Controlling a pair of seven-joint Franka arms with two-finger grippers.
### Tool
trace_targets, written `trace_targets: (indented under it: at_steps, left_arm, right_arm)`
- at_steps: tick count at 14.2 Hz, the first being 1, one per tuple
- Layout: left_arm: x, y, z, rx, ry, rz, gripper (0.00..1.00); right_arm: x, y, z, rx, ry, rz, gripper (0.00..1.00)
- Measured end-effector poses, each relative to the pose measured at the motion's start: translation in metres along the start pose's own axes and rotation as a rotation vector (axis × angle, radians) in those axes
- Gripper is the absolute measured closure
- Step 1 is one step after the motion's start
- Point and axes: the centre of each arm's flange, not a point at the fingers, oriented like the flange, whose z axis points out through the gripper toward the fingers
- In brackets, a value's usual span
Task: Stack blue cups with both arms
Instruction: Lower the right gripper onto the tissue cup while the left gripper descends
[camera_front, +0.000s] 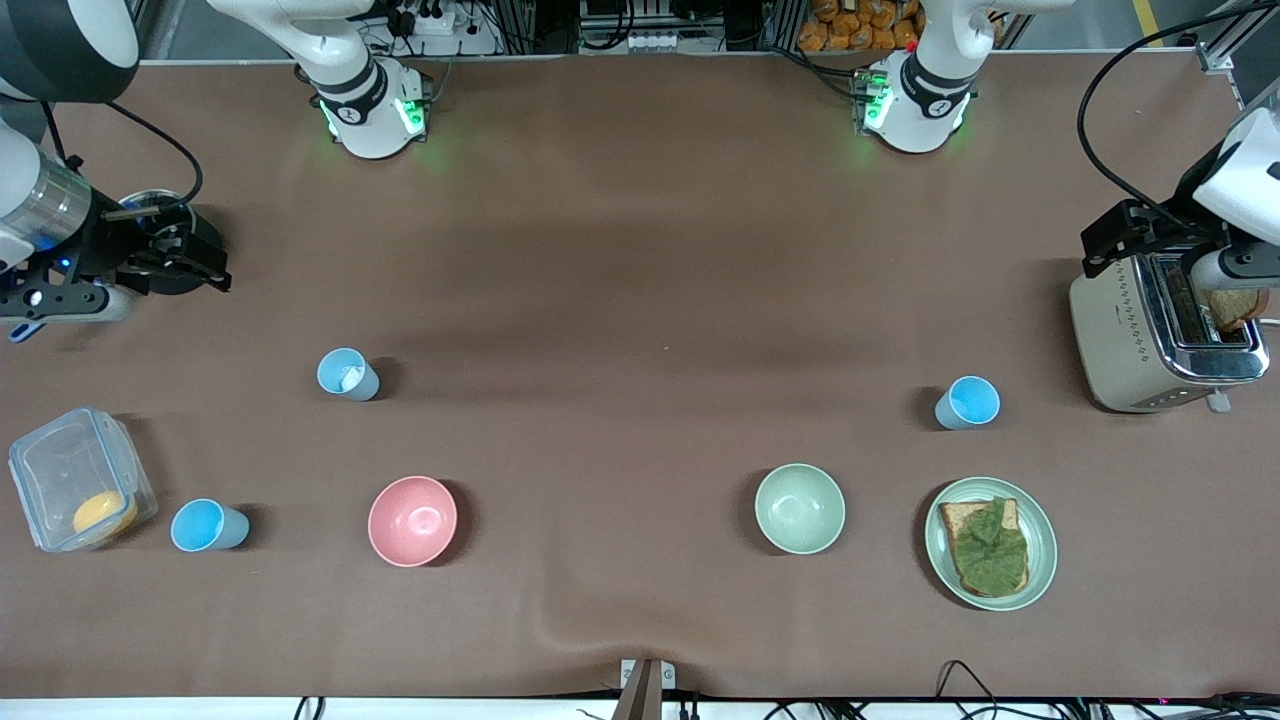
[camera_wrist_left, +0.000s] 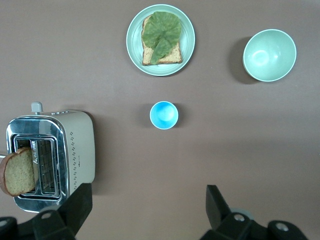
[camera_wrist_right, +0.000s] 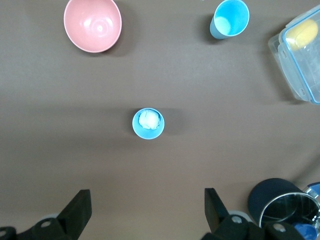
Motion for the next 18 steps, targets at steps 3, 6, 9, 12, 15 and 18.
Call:
trace_targets:
  at_steps: [3,6,9,12,15,18]
  left_arm:
    - [0.002,-0.004,0.007,0.018,-0.012,-0.01,0.0]
    - [0.009,-0.005,0.024,0.026,-0.043,-0.044,0.0]
    - [0.017,0.004,0.044,0.036,-0.074,-0.144,0.0]
    - [0.024,0.017,0.064,0.048,-0.105,-0.191,0.0]
    - [0.042,0.043,0.114,0.064,-0.162,-0.155,0.0]
    - [0.056,0.072,0.156,0.057,-0.189,-0.115,0.0]
  right_arm:
    - [-0.005,-0.016,0.01,-0.004,-0.072,-0.021,0.0]
    - [-0.003,-0.044,0.029,-0.02,-0.132,0.03,0.0]
    - [0.009,-0.066,0.06,-0.035,-0.172,0.07,0.0]
    - [0.027,-0.091,0.107,-0.039,-0.131,0.115,0.0]
    - [0.03,-0.095,0.168,-0.038,-0.071,0.124,0.0]
    - [0.025,-0.09,0.227,-0.06,-0.048,0.111,0.0]
